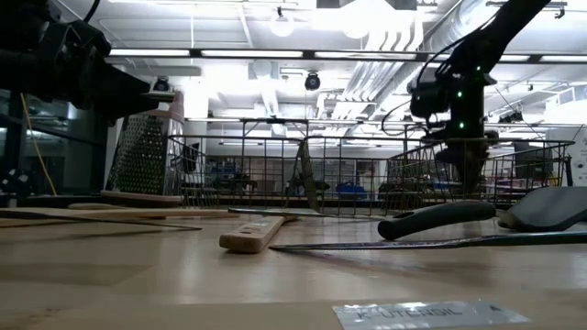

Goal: Pick & Place Kitchen Items
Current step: Put the top right blue table knife into the right mesh basket

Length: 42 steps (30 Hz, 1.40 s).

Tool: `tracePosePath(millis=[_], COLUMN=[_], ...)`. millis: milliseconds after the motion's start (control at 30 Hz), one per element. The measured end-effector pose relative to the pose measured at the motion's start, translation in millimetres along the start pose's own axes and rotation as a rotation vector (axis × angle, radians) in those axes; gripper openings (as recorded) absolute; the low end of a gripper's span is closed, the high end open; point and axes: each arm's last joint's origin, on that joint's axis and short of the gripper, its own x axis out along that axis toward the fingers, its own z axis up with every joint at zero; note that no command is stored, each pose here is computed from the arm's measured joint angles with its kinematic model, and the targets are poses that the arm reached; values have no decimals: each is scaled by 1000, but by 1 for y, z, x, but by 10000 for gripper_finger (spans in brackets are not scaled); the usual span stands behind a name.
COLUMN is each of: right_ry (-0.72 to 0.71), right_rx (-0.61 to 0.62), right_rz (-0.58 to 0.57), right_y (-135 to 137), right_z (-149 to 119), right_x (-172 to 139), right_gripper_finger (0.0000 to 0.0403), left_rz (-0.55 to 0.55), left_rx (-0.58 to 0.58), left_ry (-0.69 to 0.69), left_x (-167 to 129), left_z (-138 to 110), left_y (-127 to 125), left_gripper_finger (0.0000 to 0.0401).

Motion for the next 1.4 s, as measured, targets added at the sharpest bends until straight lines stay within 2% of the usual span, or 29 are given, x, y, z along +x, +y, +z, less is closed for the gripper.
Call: tracePosePath(millis=[200, 467, 633, 1400], right_ry=[78, 123, 153, 143], right_rx=[-27, -5, 7, 67], right_rz=[12, 97, 97, 116], right_y=[6, 12, 14, 15], right_z=[1, 2, 2, 4], right_x=[16, 28, 35, 36], right_gripper_finger=[30, 36, 34, 51], left_rz=[0, 0, 0, 0], left_rx=[0, 0, 0, 0], left_ry=[0, 0, 0, 0], left_x=[0, 0, 0, 0], left_z=[0, 0, 0, 0], left_y=[0, 0, 0, 0], left_gripper_finger=[241, 241, 241, 241])
